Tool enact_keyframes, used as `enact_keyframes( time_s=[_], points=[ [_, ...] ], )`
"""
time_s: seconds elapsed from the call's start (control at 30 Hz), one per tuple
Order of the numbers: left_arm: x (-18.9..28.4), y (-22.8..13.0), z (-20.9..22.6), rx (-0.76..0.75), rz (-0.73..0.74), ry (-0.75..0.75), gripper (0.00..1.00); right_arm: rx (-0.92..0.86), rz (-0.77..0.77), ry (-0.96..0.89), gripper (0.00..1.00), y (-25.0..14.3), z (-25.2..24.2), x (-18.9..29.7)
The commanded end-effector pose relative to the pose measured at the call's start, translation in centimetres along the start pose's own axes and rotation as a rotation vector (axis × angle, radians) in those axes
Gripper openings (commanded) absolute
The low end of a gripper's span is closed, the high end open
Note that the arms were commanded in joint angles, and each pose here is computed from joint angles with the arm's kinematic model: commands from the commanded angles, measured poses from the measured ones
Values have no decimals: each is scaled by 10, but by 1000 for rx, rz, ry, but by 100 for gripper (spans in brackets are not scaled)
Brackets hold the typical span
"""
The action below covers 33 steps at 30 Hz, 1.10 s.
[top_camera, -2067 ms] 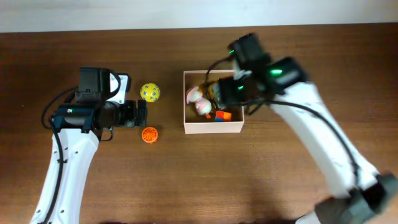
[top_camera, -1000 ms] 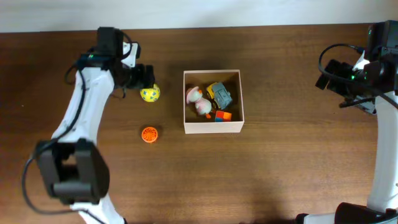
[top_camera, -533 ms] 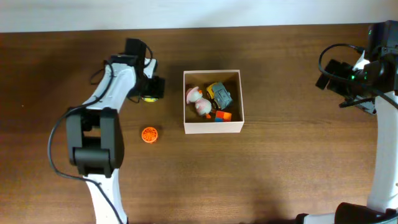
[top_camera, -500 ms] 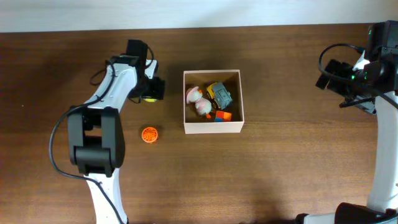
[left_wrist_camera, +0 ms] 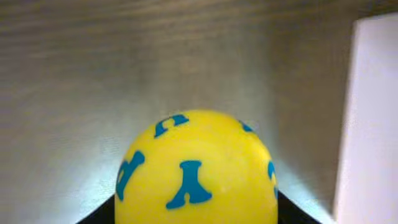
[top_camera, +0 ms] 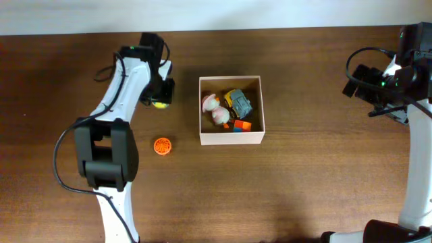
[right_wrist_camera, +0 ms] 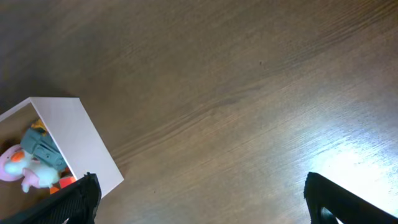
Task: Pack container
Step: 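Carry the yellow ball into the box and release it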
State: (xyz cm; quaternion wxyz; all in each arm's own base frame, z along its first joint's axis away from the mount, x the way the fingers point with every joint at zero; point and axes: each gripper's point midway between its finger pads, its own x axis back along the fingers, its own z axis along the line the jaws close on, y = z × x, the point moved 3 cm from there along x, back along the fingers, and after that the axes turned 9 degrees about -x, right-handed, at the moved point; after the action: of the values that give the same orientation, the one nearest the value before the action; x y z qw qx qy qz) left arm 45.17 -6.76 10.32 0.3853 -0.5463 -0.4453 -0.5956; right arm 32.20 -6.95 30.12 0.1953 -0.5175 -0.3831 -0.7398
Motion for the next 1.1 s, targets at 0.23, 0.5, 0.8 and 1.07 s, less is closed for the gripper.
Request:
enact_keyframes(
  time_s=[0.23,0.5,0.8,1.07],
  points=[
    [140,-7,-87,-107,-193,-132,22,-15,-6,-2,99,2,-1,1],
    [111,-5,-160,-168,-142,-136,35,-15,-5,-2,99,2,-1,1],
    [24,-17,-206,-224,50,-130,35,-15,-6,-2,99,2,-1,1],
    [23,-10,-204,-218,44,-127,80,-15,-5,-2,99,2,-1,1]
  ],
)
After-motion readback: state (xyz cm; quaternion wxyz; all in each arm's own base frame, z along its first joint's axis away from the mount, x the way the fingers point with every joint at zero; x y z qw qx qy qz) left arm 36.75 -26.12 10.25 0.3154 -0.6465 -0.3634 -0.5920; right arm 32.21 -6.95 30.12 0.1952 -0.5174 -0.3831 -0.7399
